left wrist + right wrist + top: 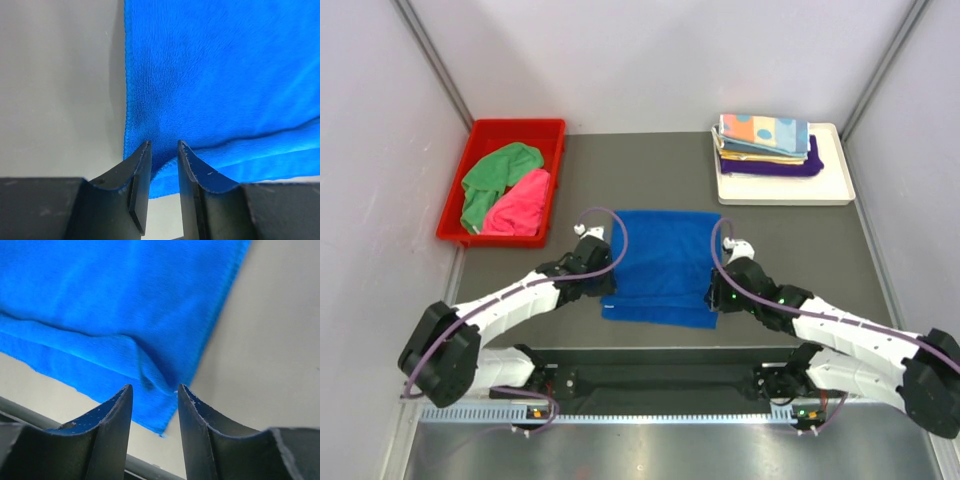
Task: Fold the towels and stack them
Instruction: Fold the towel
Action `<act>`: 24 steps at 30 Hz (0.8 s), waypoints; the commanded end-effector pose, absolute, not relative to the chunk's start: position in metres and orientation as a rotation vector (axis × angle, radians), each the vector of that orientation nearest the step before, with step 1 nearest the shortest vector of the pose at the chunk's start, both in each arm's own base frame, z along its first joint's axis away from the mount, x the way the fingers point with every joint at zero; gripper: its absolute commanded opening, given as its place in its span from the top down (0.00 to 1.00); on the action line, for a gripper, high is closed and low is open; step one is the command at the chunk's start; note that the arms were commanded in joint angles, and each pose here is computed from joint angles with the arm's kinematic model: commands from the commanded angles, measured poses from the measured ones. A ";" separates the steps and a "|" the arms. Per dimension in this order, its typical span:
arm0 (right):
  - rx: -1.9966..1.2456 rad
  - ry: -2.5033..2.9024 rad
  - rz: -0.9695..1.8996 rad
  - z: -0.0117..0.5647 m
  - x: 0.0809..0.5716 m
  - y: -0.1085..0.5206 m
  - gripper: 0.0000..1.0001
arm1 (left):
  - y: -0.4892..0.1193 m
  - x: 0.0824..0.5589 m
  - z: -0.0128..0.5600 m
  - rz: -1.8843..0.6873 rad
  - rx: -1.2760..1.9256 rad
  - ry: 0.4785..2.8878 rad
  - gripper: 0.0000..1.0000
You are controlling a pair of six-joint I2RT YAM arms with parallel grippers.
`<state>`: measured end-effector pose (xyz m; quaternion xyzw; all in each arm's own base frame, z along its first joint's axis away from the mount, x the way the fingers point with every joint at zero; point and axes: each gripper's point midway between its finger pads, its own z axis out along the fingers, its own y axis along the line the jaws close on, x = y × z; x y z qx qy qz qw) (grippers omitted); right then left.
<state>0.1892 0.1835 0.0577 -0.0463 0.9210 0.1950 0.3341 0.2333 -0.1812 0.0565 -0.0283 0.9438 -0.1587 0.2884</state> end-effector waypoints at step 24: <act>-0.149 2.365 0.293 0.051 0.193 0.195 0.94 | -0.194 0.197 0.042 -0.552 0.003 2.532 0.70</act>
